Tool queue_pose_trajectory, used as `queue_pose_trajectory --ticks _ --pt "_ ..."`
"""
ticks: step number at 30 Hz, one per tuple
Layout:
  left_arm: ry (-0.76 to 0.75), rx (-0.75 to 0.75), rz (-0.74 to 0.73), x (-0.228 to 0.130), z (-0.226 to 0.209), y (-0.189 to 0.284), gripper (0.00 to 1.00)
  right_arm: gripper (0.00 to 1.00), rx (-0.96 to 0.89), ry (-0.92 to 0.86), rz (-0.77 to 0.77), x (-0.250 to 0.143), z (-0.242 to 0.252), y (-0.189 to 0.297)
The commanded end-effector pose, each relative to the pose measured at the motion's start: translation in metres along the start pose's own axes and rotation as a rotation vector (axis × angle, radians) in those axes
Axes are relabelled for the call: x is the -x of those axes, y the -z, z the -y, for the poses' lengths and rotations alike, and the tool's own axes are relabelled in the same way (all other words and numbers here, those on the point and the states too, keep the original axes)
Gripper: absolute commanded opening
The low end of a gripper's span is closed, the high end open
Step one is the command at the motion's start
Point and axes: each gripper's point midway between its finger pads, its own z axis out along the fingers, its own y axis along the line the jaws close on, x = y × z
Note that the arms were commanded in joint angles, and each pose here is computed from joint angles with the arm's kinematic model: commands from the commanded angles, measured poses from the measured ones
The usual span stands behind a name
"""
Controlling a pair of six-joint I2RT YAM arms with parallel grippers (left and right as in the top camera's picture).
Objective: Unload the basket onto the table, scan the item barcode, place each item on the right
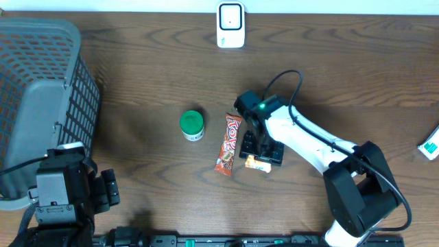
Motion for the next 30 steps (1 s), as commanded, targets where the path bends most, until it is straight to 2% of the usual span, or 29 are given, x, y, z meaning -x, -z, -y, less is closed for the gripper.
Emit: queue_pose_trajectory --ticks 1,7,13,19,27,30 --pt "-0.001 0.004 0.004 -0.001 -0.001 0.001 0.98 0.68 0.107 0.103 -0.103 -0.016 -0.021 0.014" --pt "-0.001 0.004 0.004 -0.001 -0.001 0.001 0.98 0.66 0.178 0.129 -0.246 -0.041 -0.026 0.022" --pt "-0.001 0.004 0.004 -0.001 -0.001 0.001 0.98 0.66 0.193 0.143 -0.240 -0.037 -0.025 0.022" --pt "-0.001 0.004 0.004 -0.001 -0.001 0.001 0.98 0.61 0.346 0.239 -0.025 0.010 -0.065 0.028" --pt "-0.001 0.004 0.004 -0.001 -0.001 0.001 0.98 0.56 0.595 0.289 0.345 0.093 -0.120 0.079" --pt "-0.001 0.004 0.004 -0.001 -0.001 0.001 0.98 0.54 0.589 0.262 0.517 0.127 -0.121 0.096"
